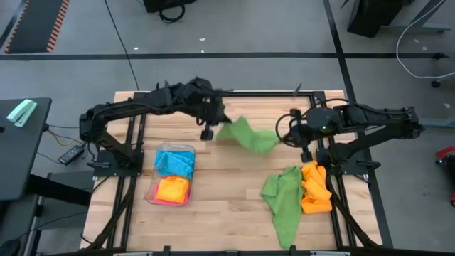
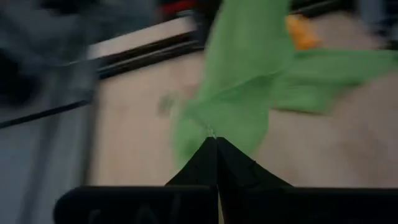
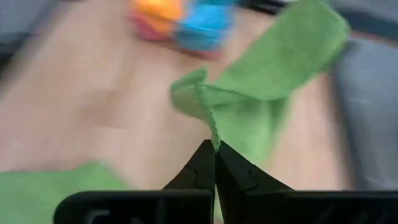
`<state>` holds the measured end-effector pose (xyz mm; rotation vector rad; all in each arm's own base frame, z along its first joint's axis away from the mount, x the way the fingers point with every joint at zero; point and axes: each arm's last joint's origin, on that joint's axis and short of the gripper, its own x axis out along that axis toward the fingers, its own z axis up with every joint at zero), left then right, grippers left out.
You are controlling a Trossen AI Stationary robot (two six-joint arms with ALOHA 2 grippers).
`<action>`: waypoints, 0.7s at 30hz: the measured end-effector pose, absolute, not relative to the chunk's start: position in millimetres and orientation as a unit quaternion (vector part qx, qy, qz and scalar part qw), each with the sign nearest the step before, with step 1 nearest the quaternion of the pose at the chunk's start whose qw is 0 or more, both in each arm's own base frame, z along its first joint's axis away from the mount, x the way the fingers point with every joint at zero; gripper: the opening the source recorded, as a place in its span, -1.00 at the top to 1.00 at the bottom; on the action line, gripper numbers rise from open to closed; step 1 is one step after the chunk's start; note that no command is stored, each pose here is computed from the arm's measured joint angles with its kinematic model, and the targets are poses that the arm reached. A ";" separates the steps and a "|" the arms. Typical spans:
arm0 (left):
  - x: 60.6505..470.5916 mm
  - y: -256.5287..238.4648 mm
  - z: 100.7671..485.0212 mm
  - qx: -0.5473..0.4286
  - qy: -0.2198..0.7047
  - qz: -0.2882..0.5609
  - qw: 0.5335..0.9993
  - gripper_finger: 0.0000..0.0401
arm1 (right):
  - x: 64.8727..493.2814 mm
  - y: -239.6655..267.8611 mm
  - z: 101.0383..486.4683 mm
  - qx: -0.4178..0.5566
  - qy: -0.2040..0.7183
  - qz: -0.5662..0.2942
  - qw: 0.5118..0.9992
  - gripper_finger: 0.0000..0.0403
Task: Fold microfiber towels
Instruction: Fold the left green microfiber cloth
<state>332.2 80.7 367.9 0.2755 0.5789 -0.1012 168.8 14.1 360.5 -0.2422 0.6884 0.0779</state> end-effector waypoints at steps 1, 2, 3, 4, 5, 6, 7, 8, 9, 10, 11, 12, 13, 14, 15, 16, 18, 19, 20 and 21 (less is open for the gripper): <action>334.6 76.9 364.0 0.129 0.287 -0.081 0.946 0.97 | 169.0 16.3 359.9 -0.106 0.337 0.072 0.933 0.96; 335.6 73.6 358.7 0.122 0.298 -0.110 0.940 0.96 | 169.5 18.6 359.2 -0.096 0.337 0.104 0.931 0.96; 337.4 70.1 353.0 0.118 0.309 -0.135 0.934 0.96 | 170.1 20.9 358.8 -0.090 0.335 0.132 0.929 0.96; 340.7 66.2 348.9 0.121 0.312 -0.153 0.930 0.96 | 170.4 22.7 358.6 -0.088 0.333 0.151 0.927 0.96; 343.2 62.9 344.8 0.126 0.318 -0.164 0.925 0.96 | 170.7 23.8 358.3 -0.089 0.333 0.159 0.925 0.96; 344.6 60.0 341.3 0.128 0.326 -0.173 0.921 0.97 | 171.9 24.5 357.6 -0.090 0.335 0.160 0.924 0.96; 345.6 58.0 340.1 0.132 0.327 -0.178 0.919 0.98 | 172.6 24.2 357.3 -0.094 0.336 0.155 0.924 0.96; 346.1 56.4 340.0 0.138 0.325 -0.181 0.918 0.98 | 173.4 23.3 356.4 -0.100 0.341 0.144 0.924 0.96; 346.7 55.9 340.2 0.143 0.322 -0.183 0.918 0.98 | 174.6 22.0 355.0 -0.108 0.346 0.130 0.923 0.96; 347.4 56.3 341.0 0.149 0.317 -0.182 0.919 0.97 | 175.9 20.0 354.3 -0.118 0.349 0.113 0.923 0.96; 347.8 58.2 341.3 0.158 0.317 -0.173 0.919 0.96 | 177.0 17.7 352.9 -0.128 0.352 0.095 0.923 0.96; 347.7 61.8 341.4 0.167 0.320 -0.156 0.919 0.95 | 178.3 14.9 350.1 -0.141 0.360 0.076 0.919 0.96; 348.0 66.1 342.0 0.182 0.322 -0.134 0.919 0.96 | 179.8 11.1 347.6 -0.158 0.369 0.052 0.915 0.96; 348.8 71.7 343.4 0.203 0.321 -0.104 0.919 0.96 | 181.0 6.1 345.3 -0.179 0.377 0.019 0.909 0.96; 349.1 78.6 345.0 0.227 0.323 -0.069 0.916 0.97 | 182.1 0.3 343.1 -0.205 0.387 -0.019 0.899 0.96; 349.1 85.9 346.7 0.254 0.325 -0.034 0.910 0.98 | 183.5 -6.7 342.5 -0.234 0.395 -0.066 0.886 0.96; 349.1 102.5 352.5 0.301 0.318 0.034 0.898 0.97 | 185.2 -20.3 346.0 -0.282 0.399 -0.165 0.857 0.96; 349.4 110.1 356.6 0.319 0.306 0.062 0.895 0.96 | 186.0 -26.9 348.9 -0.300 0.397 -0.206 0.842 0.96; 349.4 117.4 360.8 0.333 0.292 0.085 0.893 0.95 | 186.9 -32.8 352.0 -0.314 0.393 -0.237 0.831 0.96; 348.8 123.9 364.1 0.341 0.281 0.101 0.892 0.95 | 187.7 -37.1 354.7 -0.325 0.388 -0.257 0.823 0.96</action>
